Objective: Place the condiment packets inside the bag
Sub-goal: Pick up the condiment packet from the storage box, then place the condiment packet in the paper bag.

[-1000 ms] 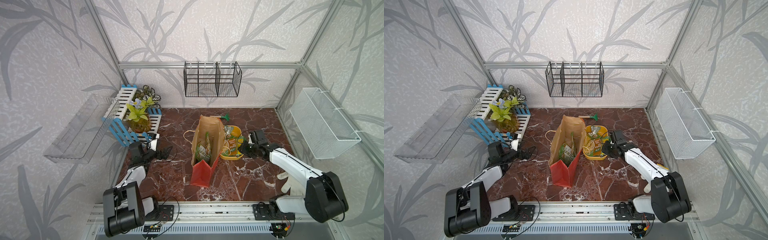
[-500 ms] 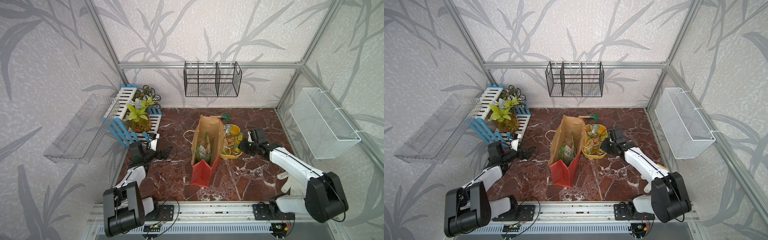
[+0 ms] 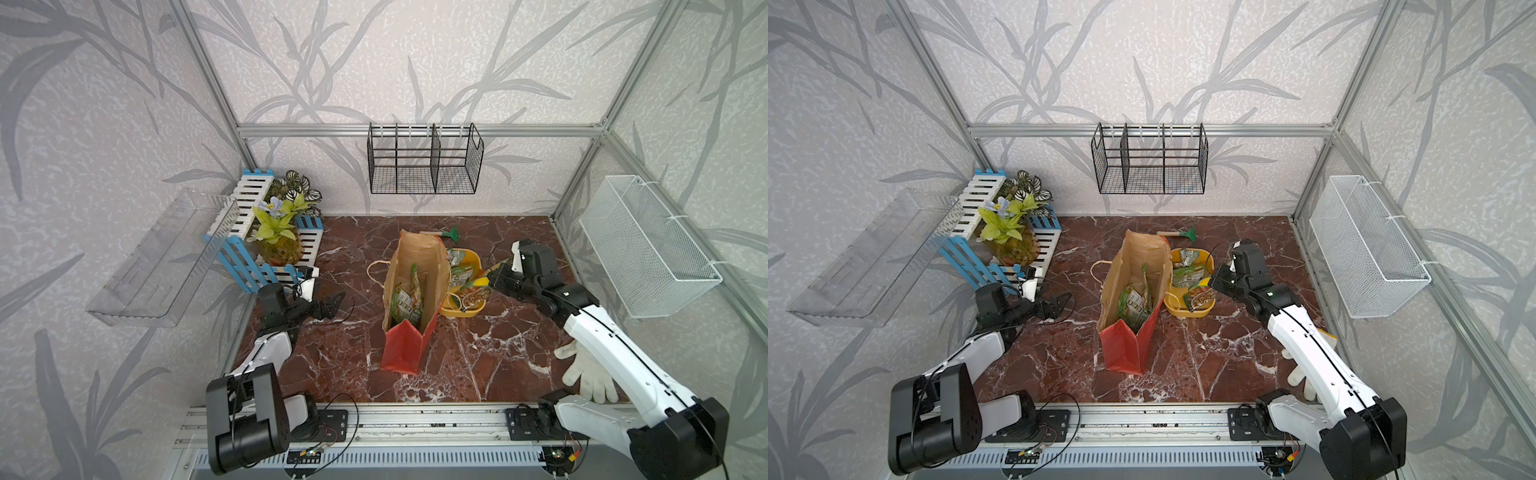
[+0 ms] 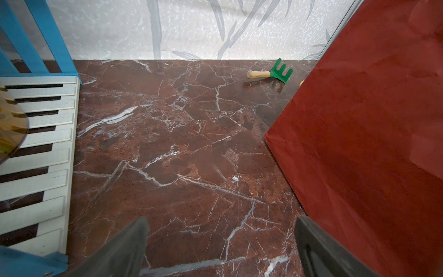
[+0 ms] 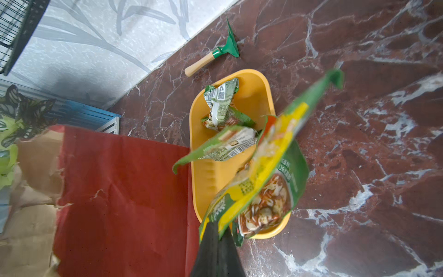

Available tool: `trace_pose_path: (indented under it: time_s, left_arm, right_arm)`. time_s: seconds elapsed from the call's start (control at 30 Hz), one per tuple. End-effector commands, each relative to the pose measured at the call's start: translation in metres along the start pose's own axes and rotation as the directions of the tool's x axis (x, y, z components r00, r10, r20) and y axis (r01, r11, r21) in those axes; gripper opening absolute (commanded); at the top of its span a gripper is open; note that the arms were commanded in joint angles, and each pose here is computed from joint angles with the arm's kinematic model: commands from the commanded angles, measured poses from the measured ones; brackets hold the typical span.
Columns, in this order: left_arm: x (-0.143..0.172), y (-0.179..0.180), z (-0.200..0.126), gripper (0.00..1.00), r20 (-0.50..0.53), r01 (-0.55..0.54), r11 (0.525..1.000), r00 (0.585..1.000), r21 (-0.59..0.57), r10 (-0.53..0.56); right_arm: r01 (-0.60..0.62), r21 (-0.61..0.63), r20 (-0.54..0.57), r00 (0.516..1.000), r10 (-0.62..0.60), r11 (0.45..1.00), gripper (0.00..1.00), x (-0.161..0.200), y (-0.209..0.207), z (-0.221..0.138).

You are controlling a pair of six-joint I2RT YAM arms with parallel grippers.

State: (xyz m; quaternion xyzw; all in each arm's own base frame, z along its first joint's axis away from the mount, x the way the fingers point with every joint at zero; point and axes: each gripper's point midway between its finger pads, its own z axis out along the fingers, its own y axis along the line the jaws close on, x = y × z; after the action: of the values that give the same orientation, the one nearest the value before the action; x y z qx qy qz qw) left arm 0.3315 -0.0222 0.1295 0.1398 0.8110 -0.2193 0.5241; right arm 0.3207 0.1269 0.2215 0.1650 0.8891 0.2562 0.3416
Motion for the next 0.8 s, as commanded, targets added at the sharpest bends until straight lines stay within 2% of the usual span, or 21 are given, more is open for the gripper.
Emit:
trace_pose_path:
  time_s: [0.0,0.33,0.57,0.77]
  left_arm:
    - [0.000,-0.006,-0.002,1.00,0.012,-0.018,1.000,1.000,0.019,0.017]
    - [0.000,-0.005,-0.002,1.00,0.009,-0.016,1.000,1.000,0.018,0.015]
    - [0.000,-0.003,-0.001,1.00,0.002,-0.004,1.000,1.000,0.015,0.004]
    - [0.000,-0.003,0.000,1.00,0.001,-0.004,1.000,1.000,0.020,0.004]
  right_arm:
    - [0.060,-0.019,0.061,0.996,-0.059,0.998,0.00,-0.016,0.018,-0.031]
    - [0.196,-0.098,0.184,0.967,-0.176,0.976,0.00,-0.042,0.079,-0.102]
    - [0.384,-0.154,0.291,0.898,-0.329,0.910,0.00,-0.045,0.152,-0.148]
    - [0.498,-0.192,0.233,0.860,-0.453,0.846,0.00,-0.021,0.205,-0.130]
